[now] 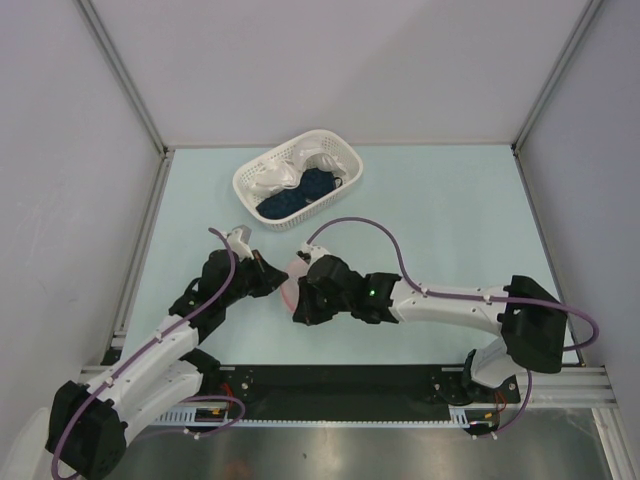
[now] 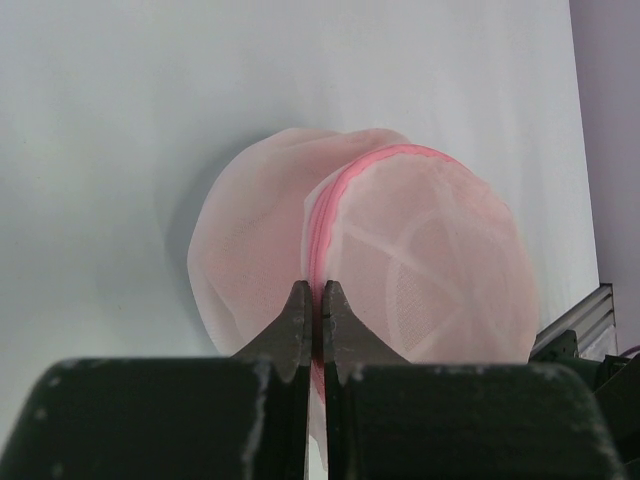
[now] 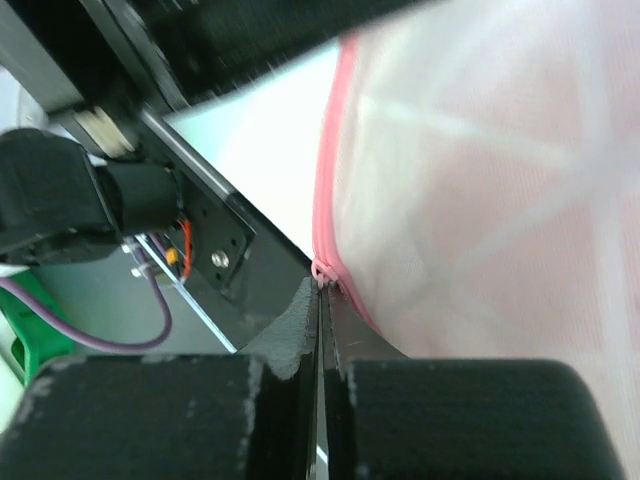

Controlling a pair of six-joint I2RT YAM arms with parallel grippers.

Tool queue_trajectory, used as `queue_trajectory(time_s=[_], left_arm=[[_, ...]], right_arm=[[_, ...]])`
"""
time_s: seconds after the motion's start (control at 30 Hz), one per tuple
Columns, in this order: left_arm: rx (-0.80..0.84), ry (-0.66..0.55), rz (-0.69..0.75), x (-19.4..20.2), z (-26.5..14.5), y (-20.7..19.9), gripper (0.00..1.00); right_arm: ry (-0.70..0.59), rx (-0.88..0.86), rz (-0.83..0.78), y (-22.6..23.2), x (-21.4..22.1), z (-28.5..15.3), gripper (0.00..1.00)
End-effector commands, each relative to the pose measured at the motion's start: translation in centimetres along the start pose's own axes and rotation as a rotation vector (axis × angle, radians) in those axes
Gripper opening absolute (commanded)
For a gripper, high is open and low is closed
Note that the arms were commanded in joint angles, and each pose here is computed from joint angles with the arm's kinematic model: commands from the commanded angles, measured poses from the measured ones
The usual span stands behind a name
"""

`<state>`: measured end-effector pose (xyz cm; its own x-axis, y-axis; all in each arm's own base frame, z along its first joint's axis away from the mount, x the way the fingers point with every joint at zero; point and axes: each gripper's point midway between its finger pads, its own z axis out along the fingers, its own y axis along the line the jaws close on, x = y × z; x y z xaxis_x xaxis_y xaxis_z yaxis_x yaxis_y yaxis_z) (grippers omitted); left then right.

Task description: Unzip the laundry bag and remove the bra

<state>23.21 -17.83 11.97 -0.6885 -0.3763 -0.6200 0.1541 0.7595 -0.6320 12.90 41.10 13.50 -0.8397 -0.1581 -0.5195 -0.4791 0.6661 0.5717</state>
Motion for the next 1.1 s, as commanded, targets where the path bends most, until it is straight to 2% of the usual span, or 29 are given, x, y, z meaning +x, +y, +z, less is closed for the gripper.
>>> queue_trajectory(time_s=[0.0, 0.27, 0.5, 0.57, 0.6, 0.63, 0.67, 0.7, 0.8, 1.07], left_arm=[[-0.006, -0.076, 0.03, -2.5, 0.0, -0.6, 0.0], [-0.011, -0.078, 0.036, -2.7, 0.0, -0.5, 0.0], [-0.005, -0.081, 0.039, -2.8, -0.1, -0.7, 0.02], [0.003, -0.078, 0.038, -2.7, -0.3, -0.9, 0.15], [0.007, -0.075, 0.038, -2.7, -0.3, -0.9, 0.33], [0.01, -0.072, 0.037, -2.6, -0.4, -1.0, 0.42], [0.019, -0.071, 0.036, -2.5, -0.5, -1.1, 0.59], [0.022, -0.069, 0.032, -2.4, -0.6, -1.1, 0.63], [0.033, -0.065, 0.021, -2.0, -0.8, -1.2, 0.7], [0.038, -0.033, -0.026, 0.2, -1.3, -0.1, 0.7]], right_arm=[[0.019, 0.021, 0.014, -0.3, 1.3, -1.7, 0.0], [-0.003, 0.088, 0.034, -2.3, 1.8, -3.3, 0.0], [-0.018, 0.092, 0.025, -2.2, 1.4, -3.1, 0.0], [-0.021, 0.083, 0.021, -1.9, 1.0, -2.8, 0.0], [-0.023, 0.068, 0.02, -1.5, 0.9, -2.7, 0.0], [-0.018, 0.068, 0.018, -1.5, 0.9, -2.3, 0.0], [-0.017, 0.056, 0.013, -1.1, 0.8, -2.2, 0.0], [-0.021, 0.045, 0.01, -0.9, 0.6, -2.0, 0.0], [-0.021, 0.029, -0.004, -0.2, 0.2, -1.2, 0.0], [-0.018, -0.025, -0.046, 1.9, -1.2, 1.1, 0.0]])
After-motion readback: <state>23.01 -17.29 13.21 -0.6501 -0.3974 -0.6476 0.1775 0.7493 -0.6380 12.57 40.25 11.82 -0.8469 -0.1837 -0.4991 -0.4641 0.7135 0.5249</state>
